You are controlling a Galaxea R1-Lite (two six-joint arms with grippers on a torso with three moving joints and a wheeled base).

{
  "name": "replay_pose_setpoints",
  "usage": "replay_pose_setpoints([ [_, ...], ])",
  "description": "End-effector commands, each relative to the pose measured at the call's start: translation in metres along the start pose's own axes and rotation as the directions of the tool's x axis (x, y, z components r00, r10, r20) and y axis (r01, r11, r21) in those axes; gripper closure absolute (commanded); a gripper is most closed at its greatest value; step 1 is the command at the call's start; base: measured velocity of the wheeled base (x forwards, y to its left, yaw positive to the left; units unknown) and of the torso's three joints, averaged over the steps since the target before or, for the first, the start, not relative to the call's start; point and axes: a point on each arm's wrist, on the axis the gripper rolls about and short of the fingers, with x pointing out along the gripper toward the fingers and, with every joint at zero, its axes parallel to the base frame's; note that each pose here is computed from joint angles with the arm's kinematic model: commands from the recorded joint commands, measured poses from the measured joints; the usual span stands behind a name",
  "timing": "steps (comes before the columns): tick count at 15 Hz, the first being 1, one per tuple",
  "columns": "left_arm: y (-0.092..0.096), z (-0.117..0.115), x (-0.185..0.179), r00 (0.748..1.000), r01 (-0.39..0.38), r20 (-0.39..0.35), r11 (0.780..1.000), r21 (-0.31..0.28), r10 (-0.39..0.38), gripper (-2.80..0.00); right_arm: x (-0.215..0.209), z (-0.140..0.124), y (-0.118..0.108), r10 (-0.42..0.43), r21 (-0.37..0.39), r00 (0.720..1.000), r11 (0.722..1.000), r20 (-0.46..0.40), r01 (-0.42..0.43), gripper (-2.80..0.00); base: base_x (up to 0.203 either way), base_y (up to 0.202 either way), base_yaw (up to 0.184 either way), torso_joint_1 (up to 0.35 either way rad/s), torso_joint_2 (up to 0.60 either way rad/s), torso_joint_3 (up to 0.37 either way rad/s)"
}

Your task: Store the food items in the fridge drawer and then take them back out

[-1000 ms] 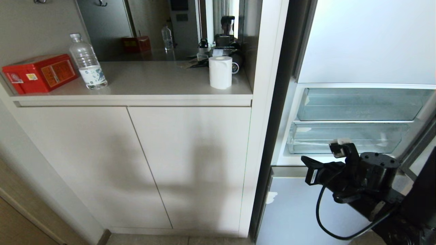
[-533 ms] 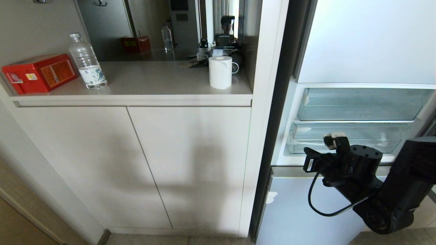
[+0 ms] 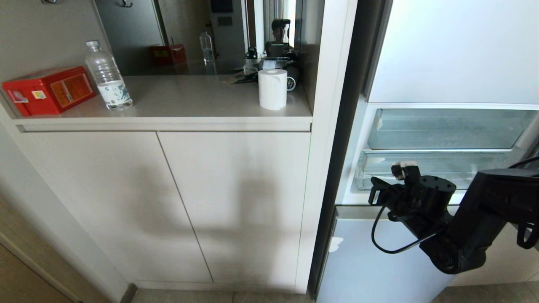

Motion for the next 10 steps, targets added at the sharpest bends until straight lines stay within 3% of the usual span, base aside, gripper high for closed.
replay_pose_setpoints([
  [1,0.0,0.0,0.0,1.0,-0.001,-0.002,1.0,0.0,0.001,0.0,0.006,-0.007,-0.01,-0.02,0.001,1.0,1.0,-0.003,0.02,0.0,0.0,0.0,0.0,0.0,0.0,0.0],
  [8,0.0,0.0,0.0,1.0,-0.001,-0.001,1.0,0.0,0.001,0.0,0.011,-0.01,-0.021,0.019,0.016,1.0,1.0,0.004,-0.02,0.0,0.0,0.0,0.0,0.0,0.0,0.0],
  [9,0.0,0.0,0.0,1.0,-0.001,-0.002,1.0,0.0,0.001,0.0,0.012,-0.009,-0.021,0.02,0.019,1.0,1.0,0.007,-0.02,-2.8,0.0,0.0,0.0,0.0,0.0,0.0],
  [10,0.0,0.0,0.0,1.0,-0.001,-0.002,1.0,0.0,0.001,0.0,0.012,-0.009,-0.021,0.02,0.021,1.0,1.0,0.009,-0.02,-2.8,0.0,0.0,0.0,0.0,0.0,0.0],
])
